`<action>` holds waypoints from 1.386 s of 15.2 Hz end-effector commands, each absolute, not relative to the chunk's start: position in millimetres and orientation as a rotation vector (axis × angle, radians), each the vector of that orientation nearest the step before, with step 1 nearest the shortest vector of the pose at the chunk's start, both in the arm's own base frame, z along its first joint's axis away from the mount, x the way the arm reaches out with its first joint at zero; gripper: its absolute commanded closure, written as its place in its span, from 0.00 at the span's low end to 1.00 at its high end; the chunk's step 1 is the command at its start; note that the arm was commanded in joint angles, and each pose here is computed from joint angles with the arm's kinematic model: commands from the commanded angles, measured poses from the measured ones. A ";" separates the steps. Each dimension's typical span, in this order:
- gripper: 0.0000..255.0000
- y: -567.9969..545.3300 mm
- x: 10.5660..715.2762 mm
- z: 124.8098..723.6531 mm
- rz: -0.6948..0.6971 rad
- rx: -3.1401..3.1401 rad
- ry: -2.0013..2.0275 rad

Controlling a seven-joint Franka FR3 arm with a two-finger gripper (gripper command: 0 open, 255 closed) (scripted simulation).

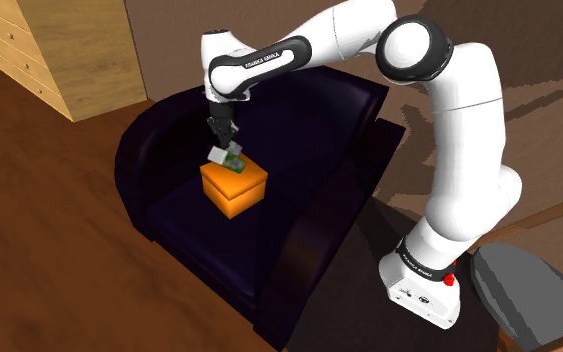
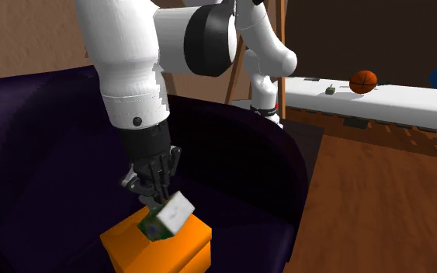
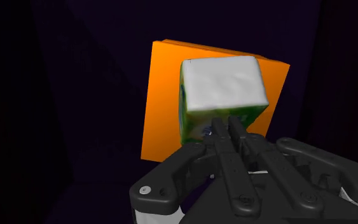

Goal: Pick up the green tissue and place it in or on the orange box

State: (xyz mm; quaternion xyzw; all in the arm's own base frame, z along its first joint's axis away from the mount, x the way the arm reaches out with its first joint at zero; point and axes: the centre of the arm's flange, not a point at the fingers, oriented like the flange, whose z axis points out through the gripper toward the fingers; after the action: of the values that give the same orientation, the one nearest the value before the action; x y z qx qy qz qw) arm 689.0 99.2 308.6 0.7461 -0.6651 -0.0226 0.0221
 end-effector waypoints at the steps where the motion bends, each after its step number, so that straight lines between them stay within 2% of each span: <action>1: 1.00 95.7 686.2 290.3 -0.082 2.301 -2.057; 7: 1.00 95.7 686.2 260.3 -0.082 2.301 -2.057; 14: 1.00 95.7 686.2 260.2 -0.082 2.301 -2.057; 15: 0.00 95.4 686.2 263.2 -0.082 2.301 -2.056; 21: 0.00 95.7 687.2 273.4 -0.082 2.301 -2.057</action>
State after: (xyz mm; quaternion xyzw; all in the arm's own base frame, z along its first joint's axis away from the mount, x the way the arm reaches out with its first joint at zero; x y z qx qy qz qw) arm 686.8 95.5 267.6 0.7452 -0.6658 -0.0267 0.0270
